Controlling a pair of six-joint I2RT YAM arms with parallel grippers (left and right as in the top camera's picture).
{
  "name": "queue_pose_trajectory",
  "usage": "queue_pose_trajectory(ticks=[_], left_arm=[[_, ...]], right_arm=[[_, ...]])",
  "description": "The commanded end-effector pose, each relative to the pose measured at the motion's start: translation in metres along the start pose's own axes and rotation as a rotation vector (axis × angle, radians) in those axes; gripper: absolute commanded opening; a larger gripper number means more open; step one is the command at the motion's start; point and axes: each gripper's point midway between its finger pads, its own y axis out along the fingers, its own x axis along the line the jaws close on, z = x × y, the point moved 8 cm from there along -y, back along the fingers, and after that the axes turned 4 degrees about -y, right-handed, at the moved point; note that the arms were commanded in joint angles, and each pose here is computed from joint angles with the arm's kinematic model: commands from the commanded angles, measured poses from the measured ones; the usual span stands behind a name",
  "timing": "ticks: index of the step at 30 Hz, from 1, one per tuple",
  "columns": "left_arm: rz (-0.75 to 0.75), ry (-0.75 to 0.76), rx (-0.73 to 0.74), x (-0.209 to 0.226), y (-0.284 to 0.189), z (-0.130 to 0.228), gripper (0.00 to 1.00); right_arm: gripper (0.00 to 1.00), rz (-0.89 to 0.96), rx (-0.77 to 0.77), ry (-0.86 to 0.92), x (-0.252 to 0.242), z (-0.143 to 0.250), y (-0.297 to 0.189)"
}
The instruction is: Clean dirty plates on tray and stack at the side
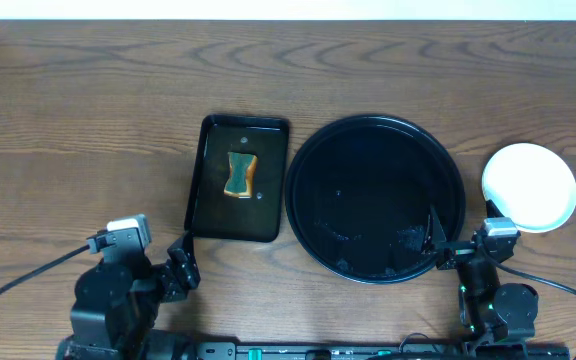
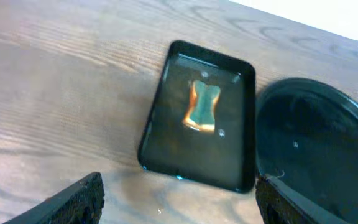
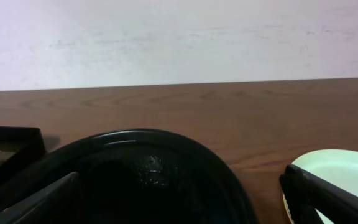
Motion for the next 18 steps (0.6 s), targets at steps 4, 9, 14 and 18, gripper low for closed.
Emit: queue_pose_trajectory(ticks=[4,9,14,18], left_arm=[[-0.021,0.030,-0.130,0.019,0.028,0.024,0.79],[0.043,0.025,-0.265,0.026,0.056,0.037,0.79],[0.096,0.037,-0.406,0.029,0.078,0.038,0.79],[0.125,0.083,-0.534,0.029,0.089,0.035,0.79]], right_arm=[[0.99,0.004,0.000,0.012,0.000,0.000,0.000],[0.99,0.004,0.000,0.012,0.000,0.000,0.000],[0.99,0.004,0.000,0.012,0.000,0.000,0.000],[0.99,0.004,0.000,0.012,0.000,0.000,0.000]])
